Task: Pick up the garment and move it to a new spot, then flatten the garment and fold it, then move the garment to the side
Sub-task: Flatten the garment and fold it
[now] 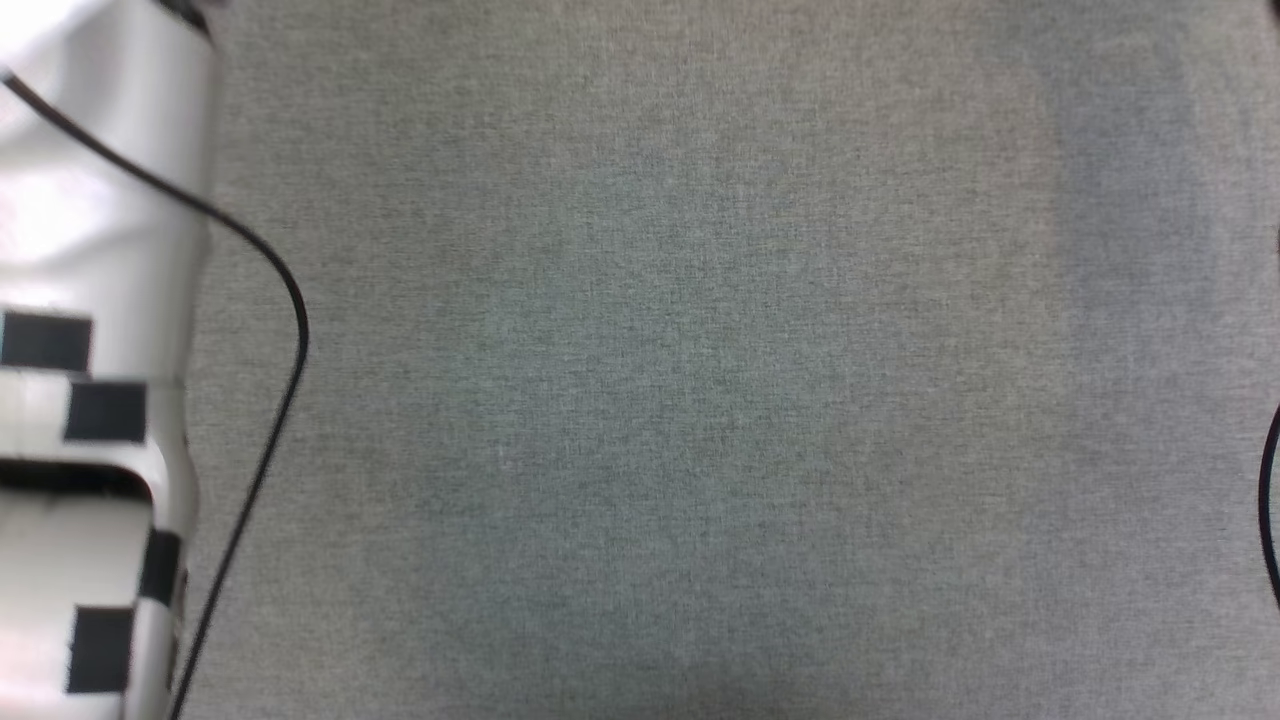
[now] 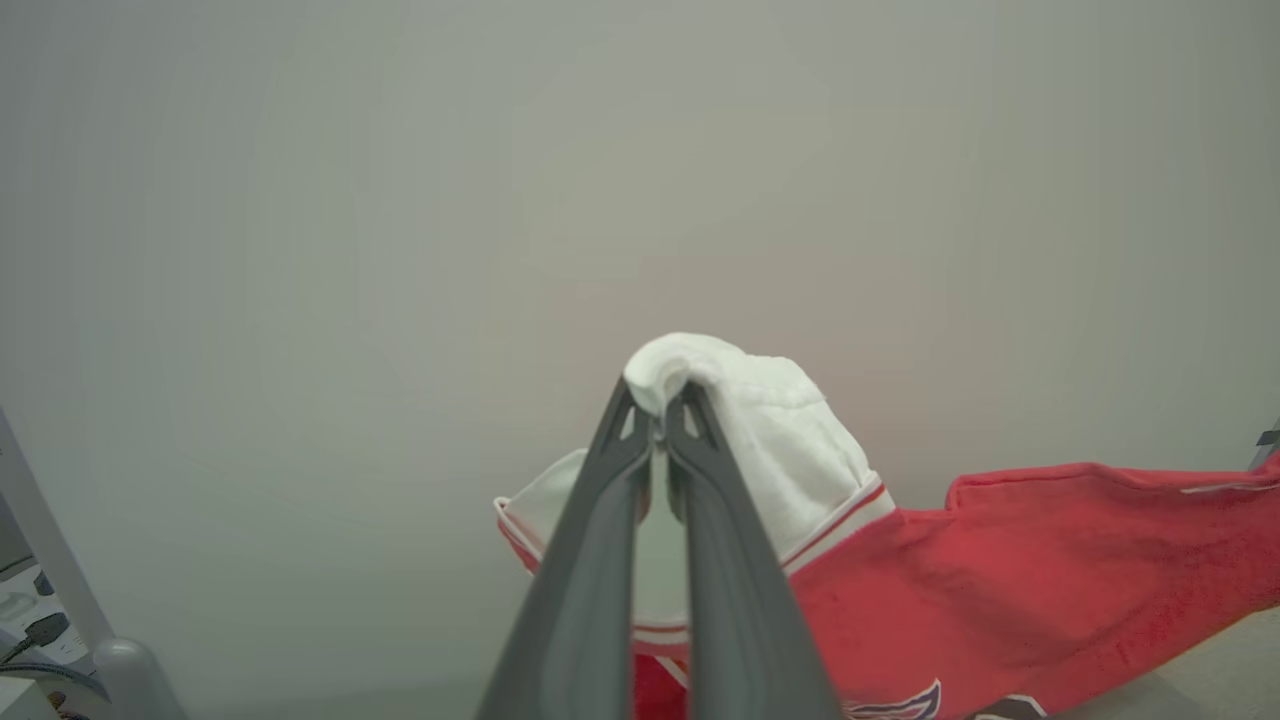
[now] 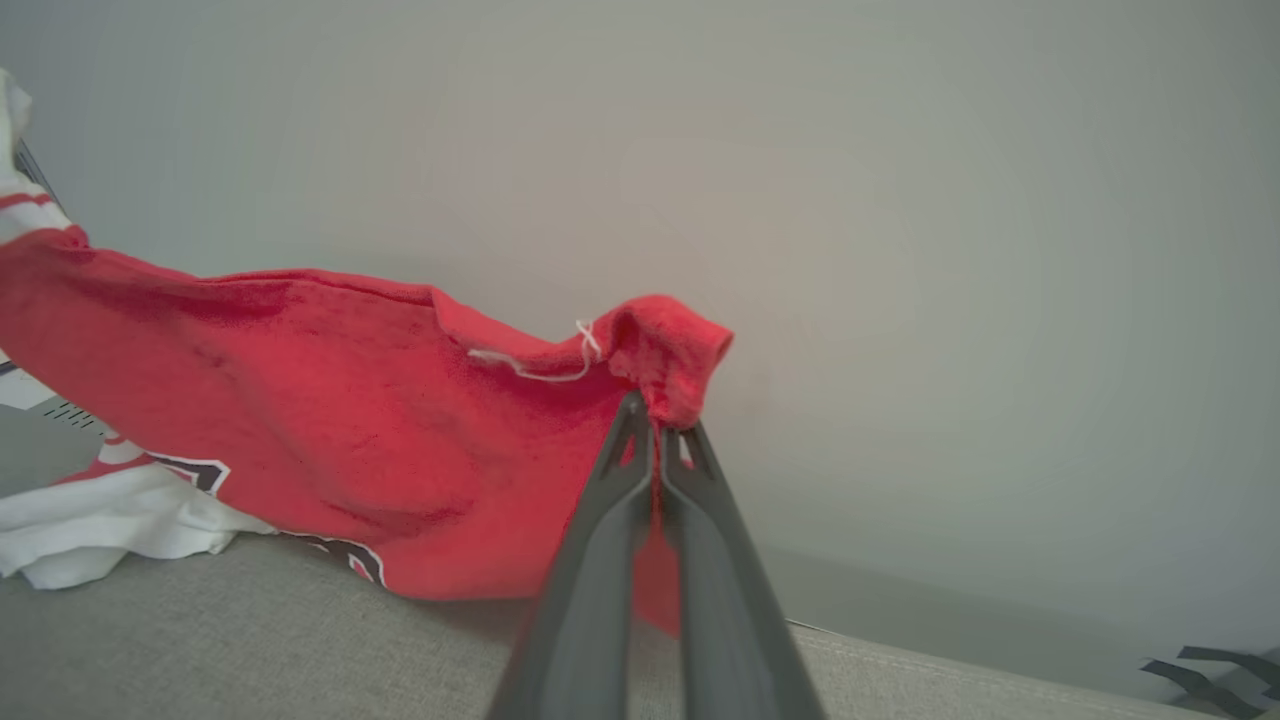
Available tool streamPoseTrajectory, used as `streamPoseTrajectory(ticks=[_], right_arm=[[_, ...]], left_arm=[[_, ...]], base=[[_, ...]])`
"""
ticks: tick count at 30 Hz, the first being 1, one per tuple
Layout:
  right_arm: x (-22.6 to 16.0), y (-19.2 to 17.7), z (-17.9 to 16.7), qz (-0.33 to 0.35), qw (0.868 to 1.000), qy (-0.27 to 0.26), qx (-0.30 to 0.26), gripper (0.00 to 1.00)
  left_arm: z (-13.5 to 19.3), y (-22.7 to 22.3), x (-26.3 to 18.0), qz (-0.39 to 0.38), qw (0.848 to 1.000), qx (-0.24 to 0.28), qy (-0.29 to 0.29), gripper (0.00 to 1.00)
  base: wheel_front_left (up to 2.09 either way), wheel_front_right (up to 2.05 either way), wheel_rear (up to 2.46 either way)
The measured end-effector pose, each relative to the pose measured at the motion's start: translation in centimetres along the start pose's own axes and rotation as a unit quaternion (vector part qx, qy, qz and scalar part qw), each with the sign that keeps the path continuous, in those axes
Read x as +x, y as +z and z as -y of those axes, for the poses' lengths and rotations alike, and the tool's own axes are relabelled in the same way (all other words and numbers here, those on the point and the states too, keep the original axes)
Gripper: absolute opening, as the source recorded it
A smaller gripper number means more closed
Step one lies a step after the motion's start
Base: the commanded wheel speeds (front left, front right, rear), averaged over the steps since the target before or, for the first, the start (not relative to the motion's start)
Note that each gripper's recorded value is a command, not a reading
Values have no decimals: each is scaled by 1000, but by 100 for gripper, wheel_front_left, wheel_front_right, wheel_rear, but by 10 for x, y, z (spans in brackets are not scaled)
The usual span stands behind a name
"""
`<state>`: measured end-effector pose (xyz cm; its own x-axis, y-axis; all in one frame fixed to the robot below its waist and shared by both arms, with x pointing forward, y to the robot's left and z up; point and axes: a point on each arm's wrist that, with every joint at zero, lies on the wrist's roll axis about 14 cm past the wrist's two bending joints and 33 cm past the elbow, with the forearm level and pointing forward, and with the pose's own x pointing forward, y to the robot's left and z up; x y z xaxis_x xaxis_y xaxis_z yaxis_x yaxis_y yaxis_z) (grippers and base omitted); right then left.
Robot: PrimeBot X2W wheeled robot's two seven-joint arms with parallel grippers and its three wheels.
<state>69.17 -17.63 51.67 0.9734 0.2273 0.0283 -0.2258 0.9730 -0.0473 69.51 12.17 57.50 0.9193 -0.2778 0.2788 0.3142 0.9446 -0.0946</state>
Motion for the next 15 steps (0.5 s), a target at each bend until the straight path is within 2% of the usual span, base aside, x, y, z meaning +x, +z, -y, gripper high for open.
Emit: streamPoseTrajectory(ticks=[8, 15], right_arm=[[-68, -50, -17, -76, 997, 22, 7, 0], [-124, -65, -27, -117, 992, 43, 6, 0]], left_arm=[[2, -29, -86, -56, 998, -32, 27, 0], [8, -35, -160, -93, 994, -40, 51, 0]], base=[[0, 0, 0], [0, 0, 0]])
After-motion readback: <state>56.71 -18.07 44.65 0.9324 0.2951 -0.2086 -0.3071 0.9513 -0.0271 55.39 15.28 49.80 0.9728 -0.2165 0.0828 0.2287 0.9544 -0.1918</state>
